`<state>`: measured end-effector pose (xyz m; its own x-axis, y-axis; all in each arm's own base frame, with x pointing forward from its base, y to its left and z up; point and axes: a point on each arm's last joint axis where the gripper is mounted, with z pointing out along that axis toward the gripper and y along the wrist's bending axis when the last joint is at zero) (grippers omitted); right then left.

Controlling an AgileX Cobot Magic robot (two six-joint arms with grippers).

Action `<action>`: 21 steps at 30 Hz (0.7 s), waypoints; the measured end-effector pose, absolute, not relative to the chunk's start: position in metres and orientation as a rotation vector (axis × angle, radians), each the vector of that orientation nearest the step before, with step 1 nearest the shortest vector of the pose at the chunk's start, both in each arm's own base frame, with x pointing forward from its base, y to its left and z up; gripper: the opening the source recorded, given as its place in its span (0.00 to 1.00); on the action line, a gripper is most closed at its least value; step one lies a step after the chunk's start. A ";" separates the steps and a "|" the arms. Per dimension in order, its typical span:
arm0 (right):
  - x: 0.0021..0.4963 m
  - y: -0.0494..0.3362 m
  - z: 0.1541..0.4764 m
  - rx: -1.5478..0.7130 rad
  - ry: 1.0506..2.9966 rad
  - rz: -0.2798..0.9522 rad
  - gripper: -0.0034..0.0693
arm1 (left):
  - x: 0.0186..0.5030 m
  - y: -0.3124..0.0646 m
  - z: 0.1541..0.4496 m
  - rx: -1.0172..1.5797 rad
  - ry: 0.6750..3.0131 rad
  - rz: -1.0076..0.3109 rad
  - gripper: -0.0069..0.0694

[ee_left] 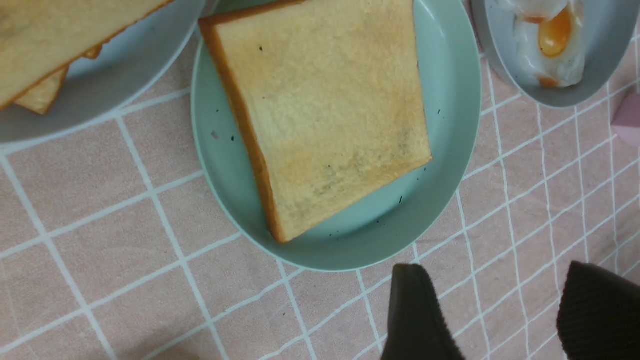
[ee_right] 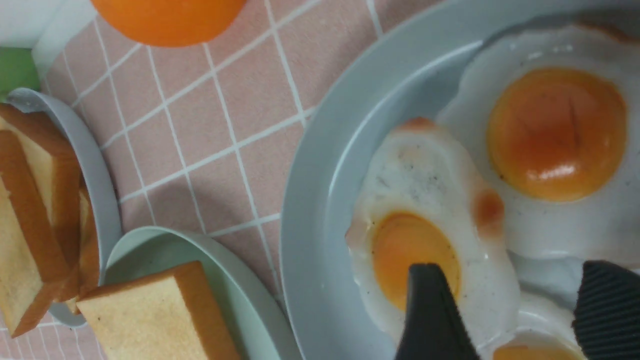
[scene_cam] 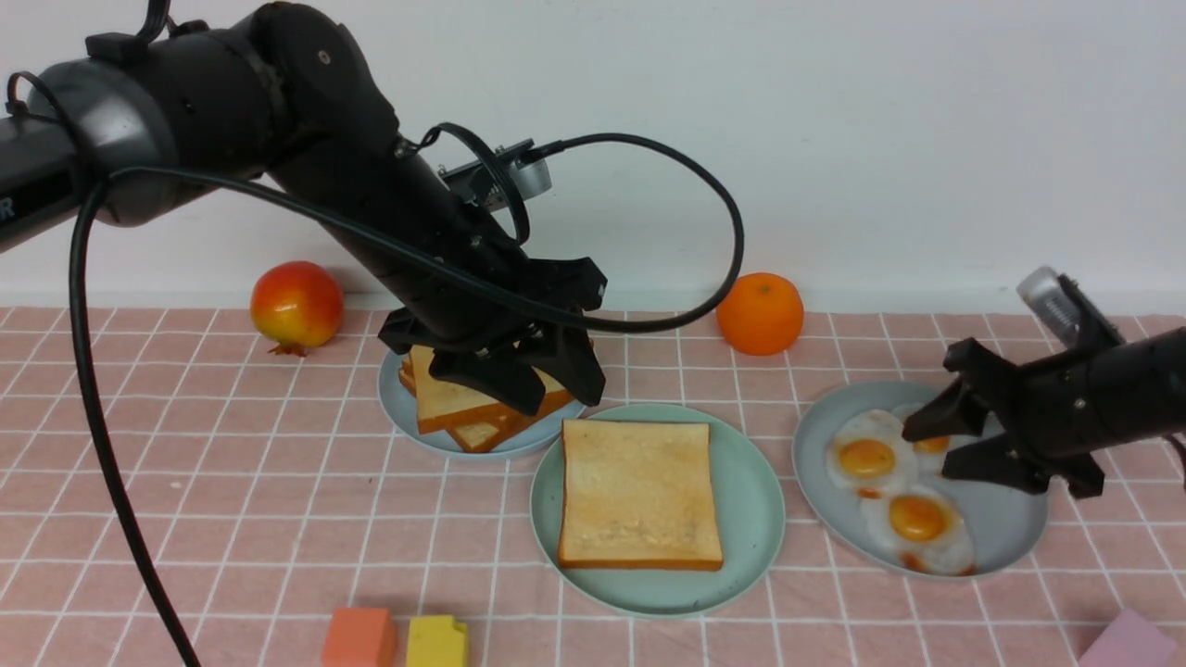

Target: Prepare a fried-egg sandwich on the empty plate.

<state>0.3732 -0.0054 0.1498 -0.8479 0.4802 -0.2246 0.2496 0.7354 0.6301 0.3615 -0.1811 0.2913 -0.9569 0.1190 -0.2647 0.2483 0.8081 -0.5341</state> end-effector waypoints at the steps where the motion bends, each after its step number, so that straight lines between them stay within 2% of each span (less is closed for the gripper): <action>1: 0.373 -0.005 0.149 0.563 2.564 0.854 0.62 | 0.361 -0.181 0.291 0.286 2.776 -0.864 0.65; 18: 0.378 0.011 0.139 0.614 2.558 0.915 0.62 | 0.362 -0.181 0.291 0.285 2.775 -0.864 0.65; 21: 0.379 0.012 0.137 0.618 2.555 0.925 0.59 | 0.362 -0.181 0.291 0.285 2.775 -0.864 0.65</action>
